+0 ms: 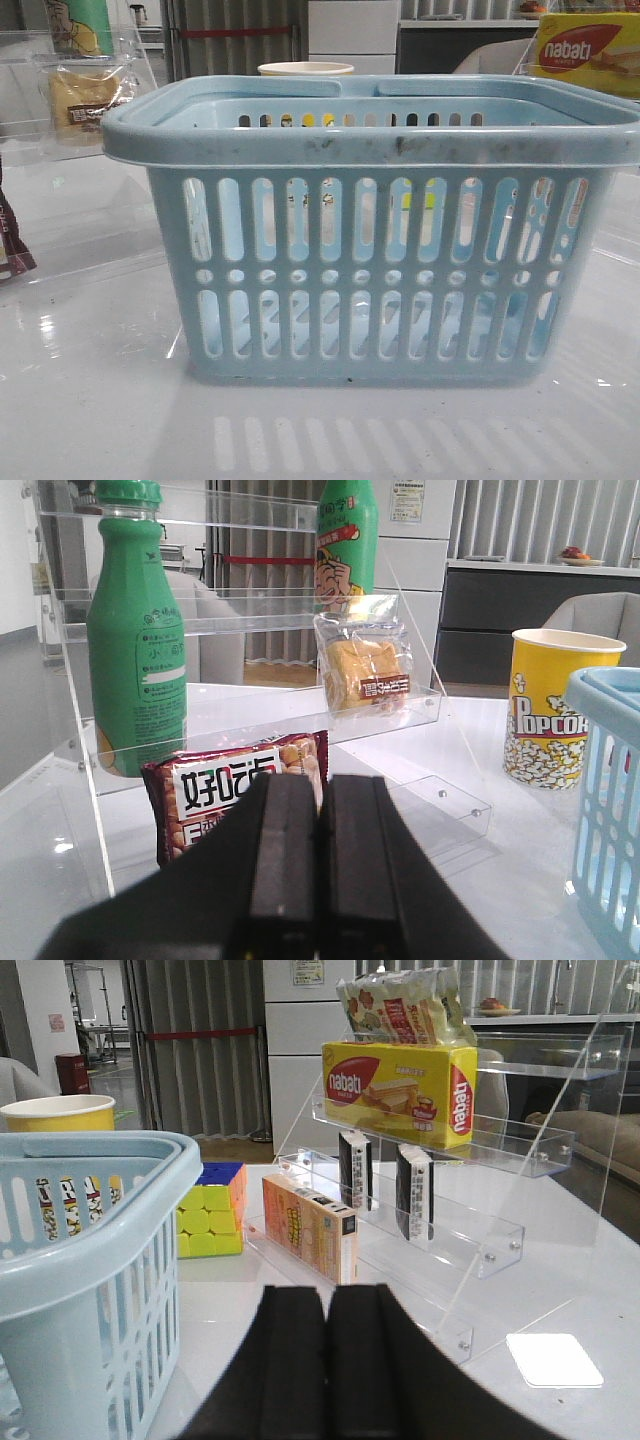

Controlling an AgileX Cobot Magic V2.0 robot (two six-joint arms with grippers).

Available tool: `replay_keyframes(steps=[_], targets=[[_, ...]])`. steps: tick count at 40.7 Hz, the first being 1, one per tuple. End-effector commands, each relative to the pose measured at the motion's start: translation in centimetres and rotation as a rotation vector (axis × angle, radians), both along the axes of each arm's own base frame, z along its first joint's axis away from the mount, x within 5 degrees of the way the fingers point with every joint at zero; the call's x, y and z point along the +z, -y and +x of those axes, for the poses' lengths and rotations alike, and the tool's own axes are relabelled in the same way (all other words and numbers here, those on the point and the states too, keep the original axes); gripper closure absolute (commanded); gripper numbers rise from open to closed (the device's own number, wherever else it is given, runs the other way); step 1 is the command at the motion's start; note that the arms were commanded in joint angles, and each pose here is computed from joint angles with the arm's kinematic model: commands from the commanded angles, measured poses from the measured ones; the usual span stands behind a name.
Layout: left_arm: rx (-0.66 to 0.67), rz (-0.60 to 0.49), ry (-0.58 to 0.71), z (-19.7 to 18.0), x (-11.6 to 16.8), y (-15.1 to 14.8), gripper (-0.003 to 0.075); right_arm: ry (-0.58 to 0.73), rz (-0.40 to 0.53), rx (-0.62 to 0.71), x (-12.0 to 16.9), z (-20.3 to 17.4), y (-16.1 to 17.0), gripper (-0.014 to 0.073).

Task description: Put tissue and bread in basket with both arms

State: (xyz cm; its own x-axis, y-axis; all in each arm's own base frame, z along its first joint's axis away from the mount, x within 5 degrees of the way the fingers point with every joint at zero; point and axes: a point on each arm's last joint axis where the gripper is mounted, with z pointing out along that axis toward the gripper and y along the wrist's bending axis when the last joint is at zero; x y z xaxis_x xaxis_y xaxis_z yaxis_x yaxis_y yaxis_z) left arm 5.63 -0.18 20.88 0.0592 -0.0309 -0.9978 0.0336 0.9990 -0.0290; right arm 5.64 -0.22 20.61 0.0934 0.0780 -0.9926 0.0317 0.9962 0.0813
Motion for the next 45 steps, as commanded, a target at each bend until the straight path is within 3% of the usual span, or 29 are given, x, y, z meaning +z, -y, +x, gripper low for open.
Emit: replay_keyframes(steps=[1,32,39,45], targets=[[-0.006,-0.013,0.096,-0.2,0.6,0.0,0.0627,0.106,-0.009,-0.003,1.0,-0.3,0.0,0.0538],[-0.006,-0.014,0.102,-0.2,0.7,0.0,0.0627,0.12,-0.009,-0.003,1.1,-0.3,0.0,0.0538],[-0.006,-0.006,0.238,-0.8,3.2,0.0,0.0627,0.148,-0.009,-0.002,2.3,-0.6,0.0,0.0538],[-0.006,-0.01,0.347,-2.1,7.3,0.0,0.0627,0.19,-0.012,-0.001,6.3,-1.8,-0.1,0.0538]])
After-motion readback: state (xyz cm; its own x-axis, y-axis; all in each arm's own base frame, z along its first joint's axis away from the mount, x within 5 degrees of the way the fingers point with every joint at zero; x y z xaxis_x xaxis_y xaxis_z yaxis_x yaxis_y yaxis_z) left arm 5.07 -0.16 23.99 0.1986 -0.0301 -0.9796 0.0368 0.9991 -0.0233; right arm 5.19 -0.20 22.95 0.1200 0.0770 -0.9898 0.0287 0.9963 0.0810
